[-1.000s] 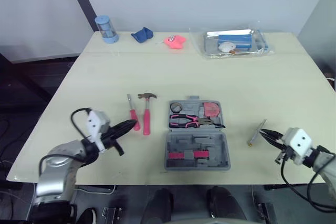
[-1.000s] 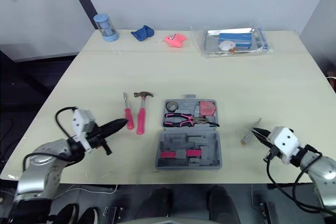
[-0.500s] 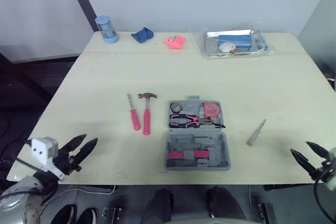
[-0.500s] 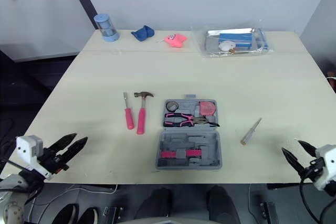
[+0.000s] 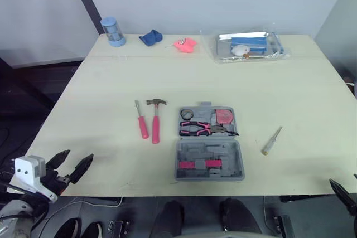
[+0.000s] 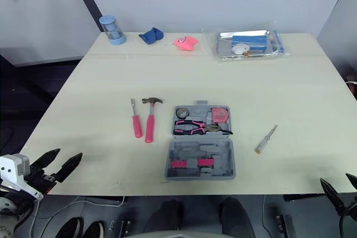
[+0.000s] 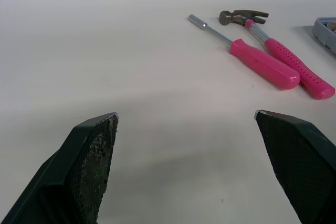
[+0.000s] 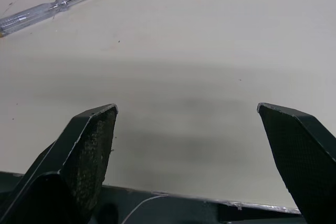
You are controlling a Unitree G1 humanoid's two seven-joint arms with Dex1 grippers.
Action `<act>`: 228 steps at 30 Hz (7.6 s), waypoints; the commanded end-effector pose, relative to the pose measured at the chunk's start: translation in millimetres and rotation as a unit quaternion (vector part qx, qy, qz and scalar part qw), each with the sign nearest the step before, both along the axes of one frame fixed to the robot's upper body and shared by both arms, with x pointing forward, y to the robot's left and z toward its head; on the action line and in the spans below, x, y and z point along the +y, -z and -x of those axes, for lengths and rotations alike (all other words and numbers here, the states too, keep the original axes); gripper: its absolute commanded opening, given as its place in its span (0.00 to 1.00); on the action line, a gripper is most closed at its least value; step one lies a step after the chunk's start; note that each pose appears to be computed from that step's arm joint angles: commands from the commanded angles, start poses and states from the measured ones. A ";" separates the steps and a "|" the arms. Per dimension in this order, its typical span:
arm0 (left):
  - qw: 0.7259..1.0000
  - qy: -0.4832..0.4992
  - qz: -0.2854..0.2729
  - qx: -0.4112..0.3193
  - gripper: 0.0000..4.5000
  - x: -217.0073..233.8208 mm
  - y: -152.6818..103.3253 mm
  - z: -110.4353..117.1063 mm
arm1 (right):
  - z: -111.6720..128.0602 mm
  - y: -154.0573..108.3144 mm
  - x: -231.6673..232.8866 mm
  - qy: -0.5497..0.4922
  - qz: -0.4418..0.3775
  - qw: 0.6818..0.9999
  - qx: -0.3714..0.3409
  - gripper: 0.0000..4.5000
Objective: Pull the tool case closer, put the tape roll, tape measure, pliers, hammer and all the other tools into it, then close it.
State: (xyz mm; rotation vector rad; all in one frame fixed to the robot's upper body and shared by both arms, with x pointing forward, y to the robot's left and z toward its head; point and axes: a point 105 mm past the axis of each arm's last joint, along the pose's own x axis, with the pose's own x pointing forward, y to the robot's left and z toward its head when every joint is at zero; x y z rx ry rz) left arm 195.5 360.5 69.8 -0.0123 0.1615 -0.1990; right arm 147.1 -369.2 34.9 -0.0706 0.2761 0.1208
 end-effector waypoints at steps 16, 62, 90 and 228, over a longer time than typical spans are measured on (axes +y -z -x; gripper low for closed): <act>0.999 0.031 -0.007 -0.019 0.99 -10.2 -9.4 -3.8 | -3.5 -18.5 6.3 -0.026 0.015 0.999 -0.028 1.00; 0.869 0.489 -0.056 -0.054 0.99 -154.4 -74.6 -10.6 | -79.8 -50.4 105.9 -0.271 0.066 0.960 -0.019 1.00; 0.823 0.557 -0.069 -0.091 0.99 -165.3 -96.1 -24.1 | -158.6 -70.2 129.8 -0.597 0.315 0.732 0.092 1.00; 0.774 0.625 -0.025 -0.101 1.00 -191.5 -94.5 -24.3 | -94.1 -1.7 169.9 -0.042 -0.050 0.998 0.026 0.84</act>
